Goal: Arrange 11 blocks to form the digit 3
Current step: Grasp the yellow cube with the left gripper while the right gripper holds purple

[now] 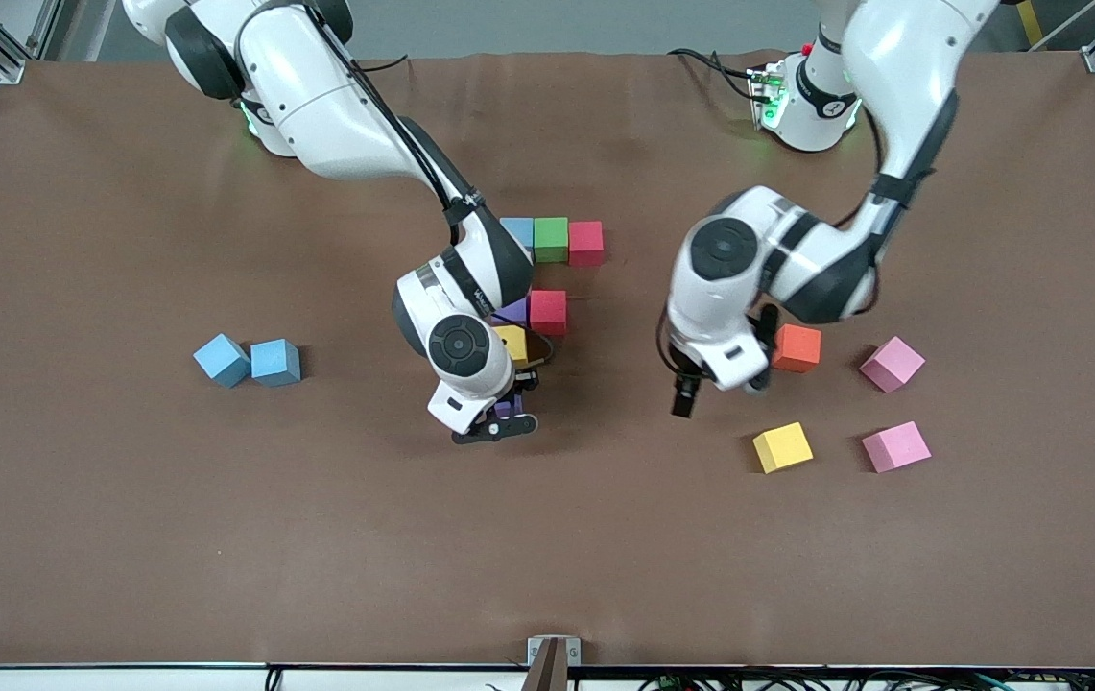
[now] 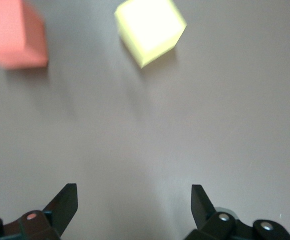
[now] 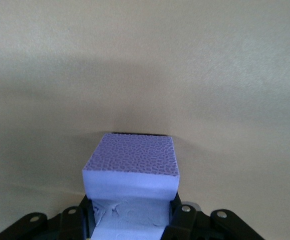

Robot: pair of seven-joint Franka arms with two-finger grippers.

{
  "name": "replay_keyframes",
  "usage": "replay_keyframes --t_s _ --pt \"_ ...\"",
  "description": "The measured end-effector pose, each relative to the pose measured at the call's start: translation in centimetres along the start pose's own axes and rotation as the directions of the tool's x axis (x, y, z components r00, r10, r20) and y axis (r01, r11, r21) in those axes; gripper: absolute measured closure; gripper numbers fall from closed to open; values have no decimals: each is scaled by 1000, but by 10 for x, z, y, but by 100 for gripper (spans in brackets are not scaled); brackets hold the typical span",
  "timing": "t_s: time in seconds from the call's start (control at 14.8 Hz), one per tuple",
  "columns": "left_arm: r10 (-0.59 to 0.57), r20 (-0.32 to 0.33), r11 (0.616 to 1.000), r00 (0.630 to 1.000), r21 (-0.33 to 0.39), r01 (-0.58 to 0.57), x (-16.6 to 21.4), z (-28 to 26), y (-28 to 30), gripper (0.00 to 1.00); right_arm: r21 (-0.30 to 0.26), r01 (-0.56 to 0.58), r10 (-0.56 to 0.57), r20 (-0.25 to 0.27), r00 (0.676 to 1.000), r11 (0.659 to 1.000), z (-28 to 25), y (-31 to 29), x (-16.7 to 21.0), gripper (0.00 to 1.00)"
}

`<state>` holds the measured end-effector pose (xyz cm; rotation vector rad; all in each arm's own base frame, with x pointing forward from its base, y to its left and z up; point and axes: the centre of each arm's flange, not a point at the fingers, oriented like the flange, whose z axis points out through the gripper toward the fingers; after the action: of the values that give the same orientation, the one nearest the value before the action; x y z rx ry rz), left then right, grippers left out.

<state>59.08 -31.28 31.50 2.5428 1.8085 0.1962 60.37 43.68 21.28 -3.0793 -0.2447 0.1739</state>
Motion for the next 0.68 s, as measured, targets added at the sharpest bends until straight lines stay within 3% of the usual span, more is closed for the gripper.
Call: replay_keyframes --t_s 0.34,0.68 --pt "169 24 985 985 16 -170 81 33 24 0 -1 0 0 4 1000 1000 2 -2 -1 44" --pt "401 26 916 916 -6 -401 148 39 36 1 3 5 -5 24 1000 1000 4 -7 -5 44"
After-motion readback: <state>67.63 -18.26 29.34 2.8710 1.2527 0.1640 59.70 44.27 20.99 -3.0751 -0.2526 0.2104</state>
